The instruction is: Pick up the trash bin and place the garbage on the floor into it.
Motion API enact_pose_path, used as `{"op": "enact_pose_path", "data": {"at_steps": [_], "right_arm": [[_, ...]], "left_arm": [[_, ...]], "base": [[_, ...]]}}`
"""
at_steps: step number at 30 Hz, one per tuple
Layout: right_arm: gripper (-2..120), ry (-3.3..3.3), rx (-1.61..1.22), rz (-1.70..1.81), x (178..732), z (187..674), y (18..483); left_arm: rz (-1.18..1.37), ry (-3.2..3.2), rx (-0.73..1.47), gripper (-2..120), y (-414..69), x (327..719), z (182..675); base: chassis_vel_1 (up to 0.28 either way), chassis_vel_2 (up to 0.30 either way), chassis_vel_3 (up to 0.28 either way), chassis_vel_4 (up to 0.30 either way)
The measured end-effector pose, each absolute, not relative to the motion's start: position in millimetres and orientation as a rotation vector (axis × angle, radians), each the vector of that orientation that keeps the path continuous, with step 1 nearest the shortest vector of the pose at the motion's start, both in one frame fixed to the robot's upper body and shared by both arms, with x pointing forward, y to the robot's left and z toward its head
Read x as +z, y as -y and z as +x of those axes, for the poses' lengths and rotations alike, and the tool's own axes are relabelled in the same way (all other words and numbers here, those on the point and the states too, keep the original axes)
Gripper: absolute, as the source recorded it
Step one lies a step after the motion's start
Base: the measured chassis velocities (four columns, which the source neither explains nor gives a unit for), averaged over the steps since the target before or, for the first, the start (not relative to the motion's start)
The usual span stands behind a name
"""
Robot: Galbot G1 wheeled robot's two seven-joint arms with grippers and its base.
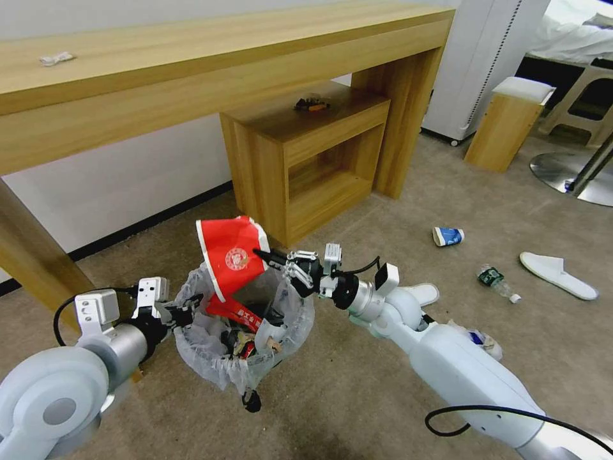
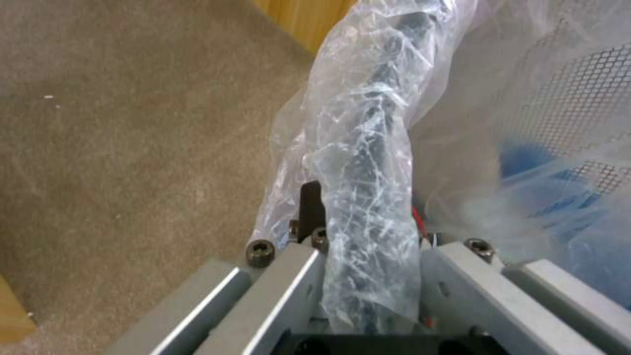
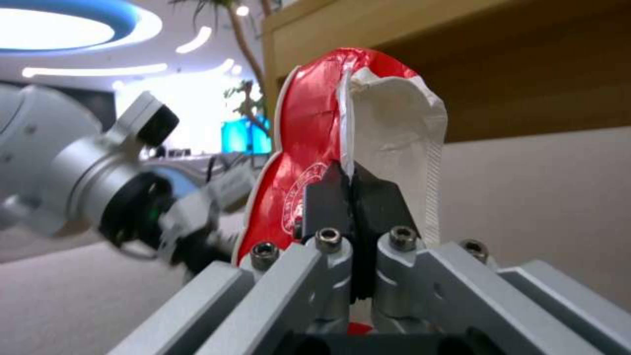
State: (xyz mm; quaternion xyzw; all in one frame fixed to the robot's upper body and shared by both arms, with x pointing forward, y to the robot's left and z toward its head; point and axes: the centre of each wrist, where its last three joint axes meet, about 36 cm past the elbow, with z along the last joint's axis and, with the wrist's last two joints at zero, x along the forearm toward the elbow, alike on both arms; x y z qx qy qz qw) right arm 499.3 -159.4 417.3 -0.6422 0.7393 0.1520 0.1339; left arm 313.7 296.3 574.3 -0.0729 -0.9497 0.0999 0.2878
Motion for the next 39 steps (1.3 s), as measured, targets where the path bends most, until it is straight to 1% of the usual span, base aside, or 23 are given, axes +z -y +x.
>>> {"op": "enact_pose_path", "data": {"at_steps": [5,6,7,8,9,12,13,15,16,17,18,21,22,25,26,28,29,30,32,37,39], "right_arm": [[0,-2.153,0.422,-1.883,412,497,167],[2,-2.157,0.421,-1.885,411,496,169],[8,-2.158,0.421,-1.888,410,496,170],[12,-2.159,0.421,-1.888,410,495,171],[12,-2.159,0.421,-1.888,410,495,171],[27,-2.163,0.416,-1.887,410,495,173],[27,-2.163,0.416,-1.887,410,495,173],[36,-2.163,0.412,-1.887,411,495,175],[42,-2.162,0.411,-1.887,411,495,176],[42,-2.162,0.411,-1.887,411,495,176],[47,-2.161,0.41,-1.887,411,495,176],[59,-2.158,0.408,-1.887,412,494,177],[59,-2.158,0.408,-1.887,412,494,177],[76,-2.154,0.4,-1.887,414,494,181],[76,-2.154,0.4,-1.887,414,494,181],[84,-2.155,0.395,-1.883,415,494,183],[84,-2.155,0.395,-1.883,415,494,183],[91,-2.156,0.392,-1.877,417,494,185],[97,-2.175,0.404,-1.832,422,494,190],[100,-2.27,0.453,-1.67,435,492,207],[100,-2.357,0.46,-1.532,442,489,224]], "left_arm": [[-0.199,2.539,0.267,0,-297,575,314],[-0.2,2.539,0.267,0,-297,575,314],[-0.2,2.539,0.267,0,-297,575,314],[-0.2,2.54,0.267,0,-297,575,314],[-0.2,2.54,0.267,0,-297,575,314],[-0.198,2.541,0.266,0,-297,575,314],[-0.198,2.541,0.266,0,-297,575,314],[-0.196,2.541,0.265,0,-297,575,313],[-0.195,2.542,0.265,0,-297,575,313],[-0.195,2.542,0.265,0,-297,575,313],[-0.194,2.541,0.264,0,-297,575,313],[-0.19,2.543,0.261,0,-297,575,312],[-0.19,2.543,0.261,0,-297,575,312],[-0.186,2.546,0.258,0,-297,576,312],[-0.186,2.546,0.258,0,-297,576,312],[-0.184,2.548,0.257,0,-297,576,312],[-0.184,2.548,0.257,0,-297,576,312],[-0.182,2.55,0.255,0,-297,577,312],[-0.173,2.557,0.248,0,-298,577,313],[-0.114,2.566,0.235,0,-298,575,313],[-0.085,2.571,0.222,0,-298,574,314]], "base": [[0.0,0.0,0.0,0.0],[0.0,0.0,0.0,0.0],[0.0,0.0,0.0,0.0],[0.0,0.0,0.0,0.0],[0.0,0.0,0.0,0.0],[0.0,0.0,0.0,0.0],[0.0,0.0,0.0,0.0],[0.0,0.0,0.0,0.0],[0.0,0.0,0.0,0.0],[0.0,0.0,0.0,0.0],[0.0,0.0,0.0,0.0],[0.0,0.0,0.0,0.0],[0.0,0.0,0.0,0.0],[0.0,0.0,0.0,0.0],[0.0,0.0,0.0,0.0],[0.0,0.0,0.0,0.0],[0.0,0.0,0.0,0.0],[0.0,0.0,0.0,0.0],[0.0,0.0,0.0,0.0],[0.0,0.0,0.0,0.0],[0.0,0.0,0.0,0.0]]}}
